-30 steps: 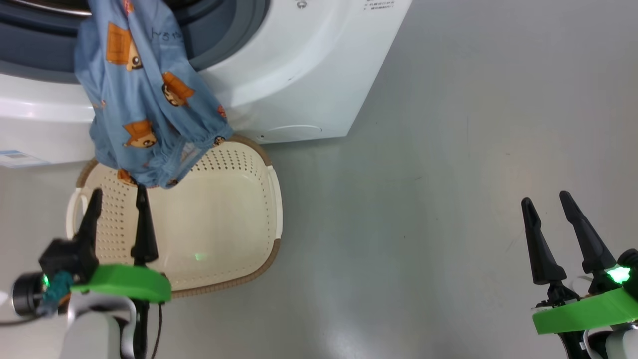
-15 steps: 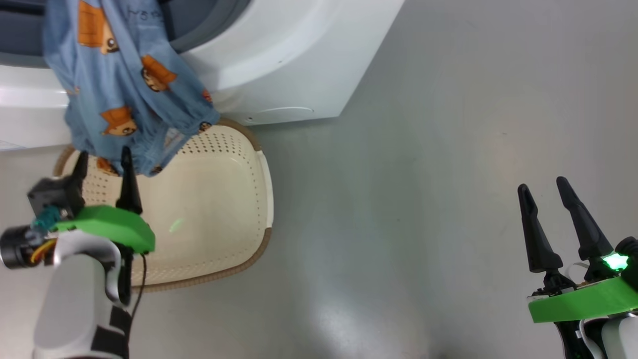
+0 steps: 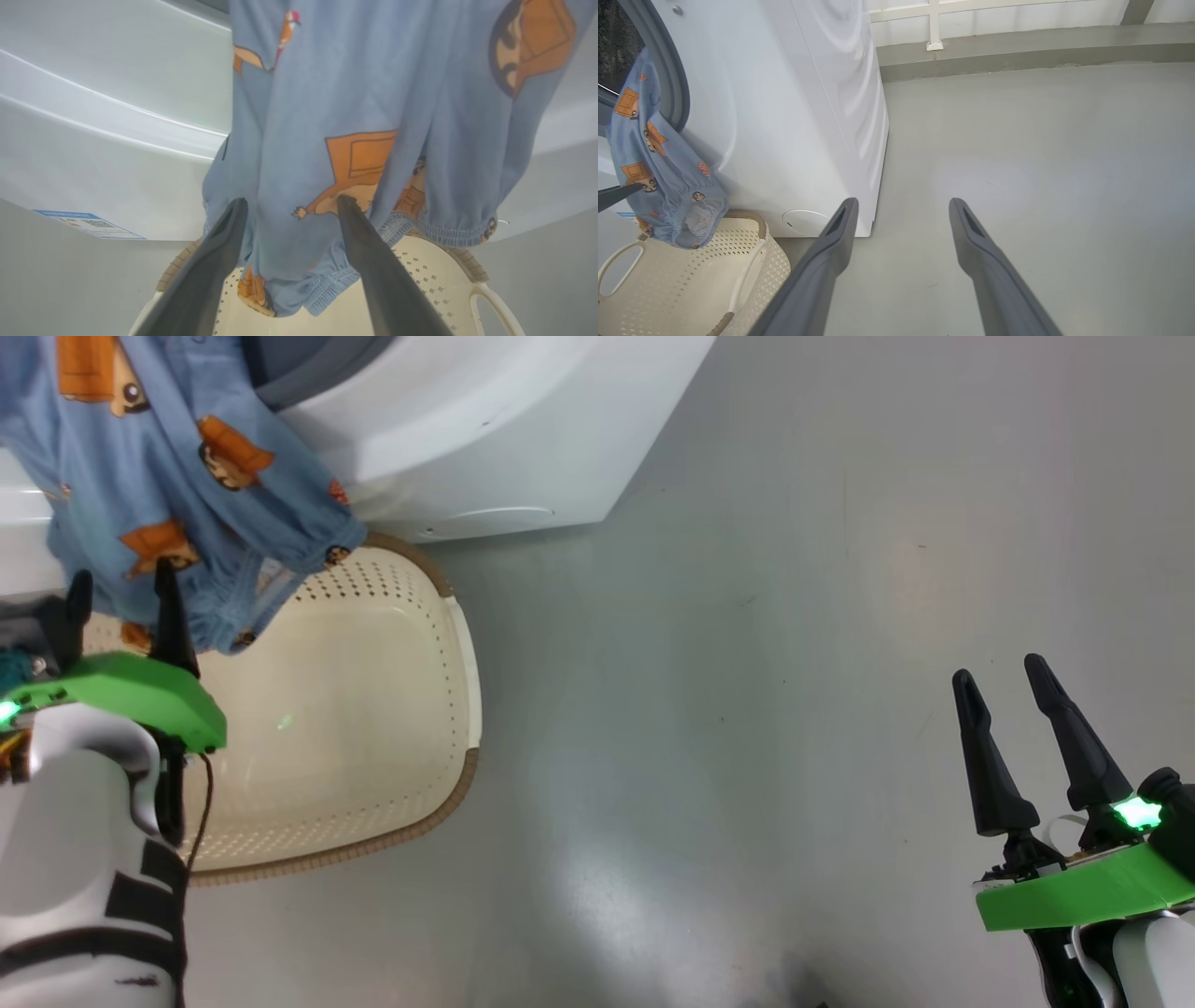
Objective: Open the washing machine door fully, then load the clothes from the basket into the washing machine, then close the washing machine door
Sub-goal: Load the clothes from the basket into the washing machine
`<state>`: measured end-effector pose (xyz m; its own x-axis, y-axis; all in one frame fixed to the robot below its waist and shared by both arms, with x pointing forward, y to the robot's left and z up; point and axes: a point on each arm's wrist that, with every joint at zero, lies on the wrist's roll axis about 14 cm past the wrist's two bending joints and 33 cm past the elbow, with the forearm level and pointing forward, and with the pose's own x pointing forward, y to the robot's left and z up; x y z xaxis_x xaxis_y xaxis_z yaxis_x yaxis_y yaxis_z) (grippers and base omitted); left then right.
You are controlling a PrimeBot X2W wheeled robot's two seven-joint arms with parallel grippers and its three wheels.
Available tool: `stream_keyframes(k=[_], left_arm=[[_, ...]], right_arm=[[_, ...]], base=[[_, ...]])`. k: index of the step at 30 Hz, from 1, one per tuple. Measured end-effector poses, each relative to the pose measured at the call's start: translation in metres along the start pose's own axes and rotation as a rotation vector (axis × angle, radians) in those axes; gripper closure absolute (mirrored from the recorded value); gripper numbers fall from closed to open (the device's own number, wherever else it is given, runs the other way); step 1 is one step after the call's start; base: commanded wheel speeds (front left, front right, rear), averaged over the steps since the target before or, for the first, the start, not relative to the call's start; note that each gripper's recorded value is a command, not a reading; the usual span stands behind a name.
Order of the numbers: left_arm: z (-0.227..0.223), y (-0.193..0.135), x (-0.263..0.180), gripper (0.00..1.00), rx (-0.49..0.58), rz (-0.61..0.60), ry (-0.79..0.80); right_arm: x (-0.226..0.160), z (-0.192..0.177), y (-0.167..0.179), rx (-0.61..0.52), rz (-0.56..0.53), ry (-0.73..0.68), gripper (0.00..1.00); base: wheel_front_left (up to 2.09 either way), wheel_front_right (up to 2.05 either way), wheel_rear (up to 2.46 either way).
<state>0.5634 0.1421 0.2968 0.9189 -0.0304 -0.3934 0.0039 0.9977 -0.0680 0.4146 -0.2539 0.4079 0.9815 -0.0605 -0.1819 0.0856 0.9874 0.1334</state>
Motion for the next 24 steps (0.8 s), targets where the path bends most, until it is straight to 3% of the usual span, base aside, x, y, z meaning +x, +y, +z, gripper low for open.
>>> stream_keyframes(k=[16, 19, 20, 24], left_arm=[[0.016, -0.017, 0.034, 0.03, 0.018, -0.087, -0.016], [0.020, -0.024, 0.036, 0.89, 0.009, -0.110, -0.022], [0.022, -0.026, 0.036, 1.00, 0.008, -0.121, -0.025], [0.029, -0.039, 0.033, 1.00, -0.015, -0.172, -0.044]], right_arm=[[-0.002, -0.003, -0.003, -0.012, -0.008, 0.016, 0.00], [-0.002, -0.003, -0.004, -0.014, -0.011, 0.015, 0.00], [-0.002, -0.002, -0.004, -0.014, -0.011, 0.013, 0.00], [-0.001, -0.001, -0.004, -0.011, -0.009, 0.007, 0.00]], base=[[0.00, 0.00, 0.00], [0.00, 0.00, 0.00], [0.00, 0.00, 0.00], [0.00, 0.00, 0.00]])
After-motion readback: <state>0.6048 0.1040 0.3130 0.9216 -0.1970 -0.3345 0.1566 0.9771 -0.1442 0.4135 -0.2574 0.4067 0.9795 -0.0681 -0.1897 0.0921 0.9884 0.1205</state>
